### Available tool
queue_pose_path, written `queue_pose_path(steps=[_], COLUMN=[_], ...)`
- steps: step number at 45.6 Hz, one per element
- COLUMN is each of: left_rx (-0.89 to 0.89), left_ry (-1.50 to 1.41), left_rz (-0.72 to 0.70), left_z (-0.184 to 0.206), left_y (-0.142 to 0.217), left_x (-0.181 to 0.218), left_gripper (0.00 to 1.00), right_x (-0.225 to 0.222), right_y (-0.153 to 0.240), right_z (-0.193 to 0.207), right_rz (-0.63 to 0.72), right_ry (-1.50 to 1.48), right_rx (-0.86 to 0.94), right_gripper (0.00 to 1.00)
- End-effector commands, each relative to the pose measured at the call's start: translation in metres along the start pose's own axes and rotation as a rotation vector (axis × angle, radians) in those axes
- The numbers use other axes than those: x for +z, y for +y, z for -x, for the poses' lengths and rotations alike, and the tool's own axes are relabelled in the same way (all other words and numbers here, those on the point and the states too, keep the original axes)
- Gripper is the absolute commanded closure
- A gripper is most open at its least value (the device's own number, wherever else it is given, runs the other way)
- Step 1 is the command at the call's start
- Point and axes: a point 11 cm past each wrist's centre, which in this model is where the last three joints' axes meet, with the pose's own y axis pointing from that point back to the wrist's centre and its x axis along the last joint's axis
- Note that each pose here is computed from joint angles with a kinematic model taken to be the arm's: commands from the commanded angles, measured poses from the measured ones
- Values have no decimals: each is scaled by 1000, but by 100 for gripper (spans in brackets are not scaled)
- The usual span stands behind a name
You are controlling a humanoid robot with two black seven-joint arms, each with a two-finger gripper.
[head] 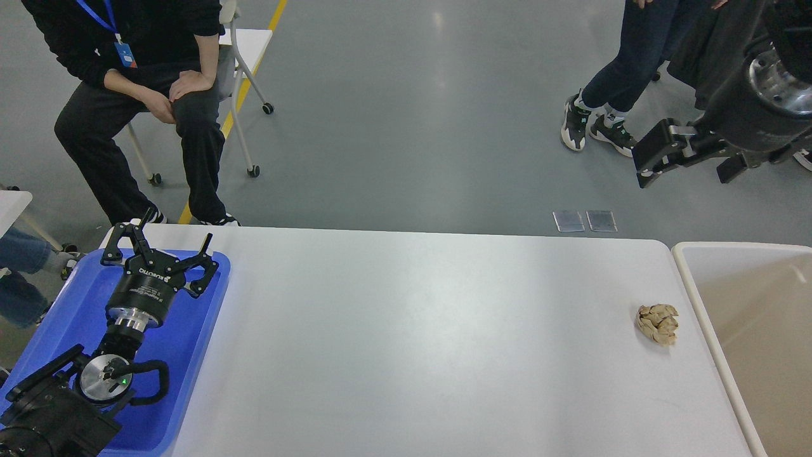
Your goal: Tidy desktop
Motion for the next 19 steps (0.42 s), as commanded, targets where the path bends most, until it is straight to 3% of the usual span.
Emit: queue_pose_path(steps=[1,19], left_rx=[5,5], left_ry=[-1,-1], left_rz=[2,2], left_z=[-1,-1], left_y=[1,1], left_x=[0,0], left_gripper=[1,1], right_x=[-11,12], right_y=[3,-26], right_z=[0,0], right_rz=[-35,0], right_ry=[14,-39], right_rx=[-2,-33], right_gripper=[0,0])
